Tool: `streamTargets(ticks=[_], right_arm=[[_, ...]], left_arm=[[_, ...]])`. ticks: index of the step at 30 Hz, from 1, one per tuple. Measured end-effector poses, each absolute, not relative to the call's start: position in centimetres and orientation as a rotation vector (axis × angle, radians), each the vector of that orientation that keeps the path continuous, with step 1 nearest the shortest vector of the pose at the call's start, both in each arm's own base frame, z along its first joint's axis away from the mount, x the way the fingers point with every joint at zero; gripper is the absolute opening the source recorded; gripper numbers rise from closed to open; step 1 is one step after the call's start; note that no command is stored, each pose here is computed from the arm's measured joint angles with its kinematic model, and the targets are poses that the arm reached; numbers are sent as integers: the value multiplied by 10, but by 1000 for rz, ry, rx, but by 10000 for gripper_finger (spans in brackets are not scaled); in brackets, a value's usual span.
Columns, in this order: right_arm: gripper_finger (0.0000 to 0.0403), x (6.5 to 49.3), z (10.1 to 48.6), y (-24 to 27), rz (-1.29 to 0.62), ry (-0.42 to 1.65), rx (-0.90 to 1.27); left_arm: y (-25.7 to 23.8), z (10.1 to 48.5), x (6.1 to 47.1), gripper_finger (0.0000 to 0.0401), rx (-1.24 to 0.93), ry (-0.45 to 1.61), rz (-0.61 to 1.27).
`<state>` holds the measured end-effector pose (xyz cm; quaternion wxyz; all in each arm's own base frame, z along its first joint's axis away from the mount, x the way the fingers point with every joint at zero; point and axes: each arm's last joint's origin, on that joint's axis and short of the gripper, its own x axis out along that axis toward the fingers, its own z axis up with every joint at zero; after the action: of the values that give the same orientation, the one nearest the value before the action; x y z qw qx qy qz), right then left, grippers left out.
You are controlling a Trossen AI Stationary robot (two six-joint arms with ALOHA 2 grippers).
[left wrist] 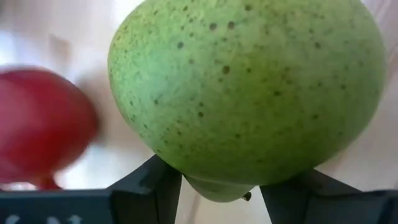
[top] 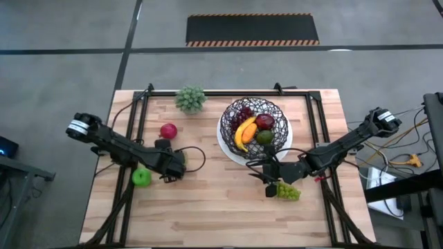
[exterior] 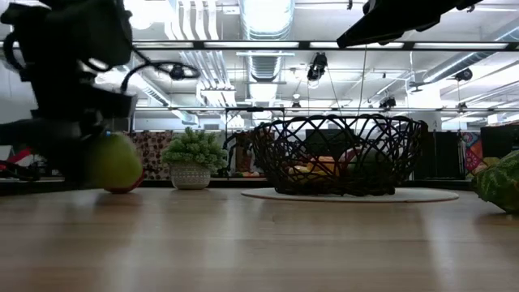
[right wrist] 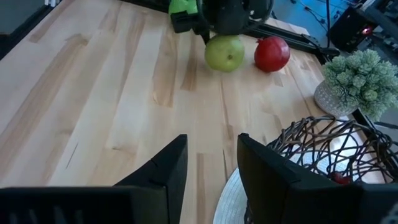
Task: Build produce basket
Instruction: Put the green pear into the black wire basket
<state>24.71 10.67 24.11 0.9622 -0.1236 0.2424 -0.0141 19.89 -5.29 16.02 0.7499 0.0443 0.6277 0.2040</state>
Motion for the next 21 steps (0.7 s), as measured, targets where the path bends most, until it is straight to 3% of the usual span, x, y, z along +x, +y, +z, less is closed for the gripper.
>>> streamTargets(ticks=[5, 12, 21], right_arm=[[128, 251, 241, 109, -25, 420, -239], [115, 262, 225, 114, -20, 233, -290], [113, 278, 205, 119, -39, 76, -216]], left_arm=[[-56, 187, 216, 157, 80, 1110, 443], [-65, 223, 245, 164, 108, 657, 281], [-71, 248, 265, 167, 192, 258, 201]])
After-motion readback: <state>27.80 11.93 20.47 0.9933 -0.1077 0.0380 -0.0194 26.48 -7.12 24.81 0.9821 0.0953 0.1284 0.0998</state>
